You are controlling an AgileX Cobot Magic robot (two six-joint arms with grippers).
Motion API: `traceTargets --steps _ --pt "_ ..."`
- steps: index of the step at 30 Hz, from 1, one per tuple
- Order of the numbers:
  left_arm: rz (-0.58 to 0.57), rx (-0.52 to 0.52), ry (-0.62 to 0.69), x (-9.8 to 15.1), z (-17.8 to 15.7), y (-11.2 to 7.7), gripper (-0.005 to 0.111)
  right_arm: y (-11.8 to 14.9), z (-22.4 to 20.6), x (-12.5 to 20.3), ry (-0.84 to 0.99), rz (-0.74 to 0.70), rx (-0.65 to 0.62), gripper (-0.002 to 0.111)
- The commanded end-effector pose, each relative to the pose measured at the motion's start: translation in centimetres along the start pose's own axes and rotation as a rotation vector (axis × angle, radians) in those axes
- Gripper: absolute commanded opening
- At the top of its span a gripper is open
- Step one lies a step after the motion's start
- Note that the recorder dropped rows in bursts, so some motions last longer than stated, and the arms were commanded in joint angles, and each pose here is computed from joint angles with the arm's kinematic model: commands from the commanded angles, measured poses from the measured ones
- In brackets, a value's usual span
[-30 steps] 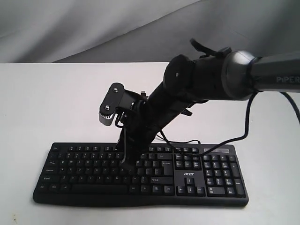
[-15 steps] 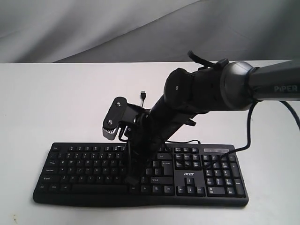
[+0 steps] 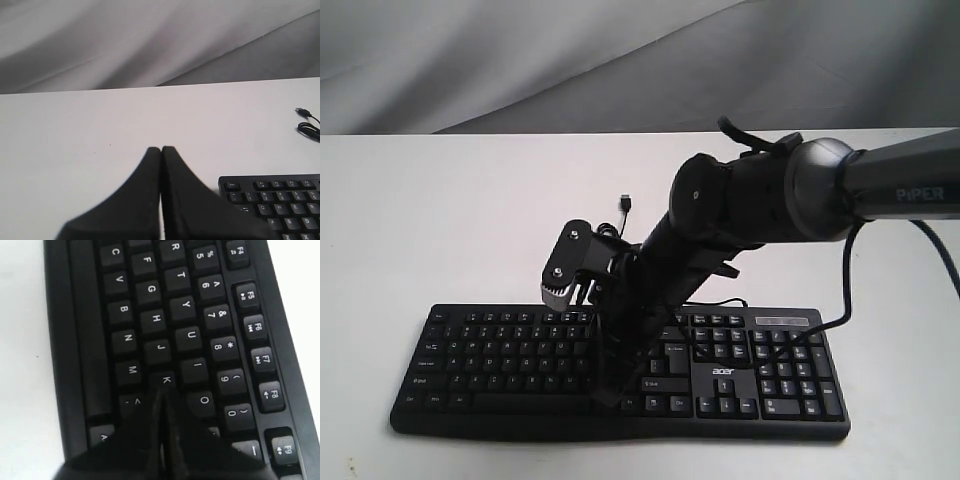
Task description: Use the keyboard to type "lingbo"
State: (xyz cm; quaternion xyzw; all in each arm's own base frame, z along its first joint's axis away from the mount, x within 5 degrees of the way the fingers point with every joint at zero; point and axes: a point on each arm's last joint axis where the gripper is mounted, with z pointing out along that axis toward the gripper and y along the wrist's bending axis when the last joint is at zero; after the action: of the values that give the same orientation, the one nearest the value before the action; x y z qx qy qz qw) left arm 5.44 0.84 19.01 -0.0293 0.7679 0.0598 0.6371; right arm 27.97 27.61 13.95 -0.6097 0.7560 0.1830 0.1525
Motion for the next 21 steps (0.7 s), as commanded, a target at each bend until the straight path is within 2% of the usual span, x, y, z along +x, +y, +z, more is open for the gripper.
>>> traceTargets --steps 1,21 --pt "-0.006 0.000 -0.004 0.10 0.01 -0.01 0.001 -0.09 0.68 0.18 0.005 -0.012 0.005 0.000" --pt "-0.006 0.000 -0.004 0.10 0.01 -0.01 0.001 0.12 0.70 -0.07 0.006 -0.024 0.001 0.000"
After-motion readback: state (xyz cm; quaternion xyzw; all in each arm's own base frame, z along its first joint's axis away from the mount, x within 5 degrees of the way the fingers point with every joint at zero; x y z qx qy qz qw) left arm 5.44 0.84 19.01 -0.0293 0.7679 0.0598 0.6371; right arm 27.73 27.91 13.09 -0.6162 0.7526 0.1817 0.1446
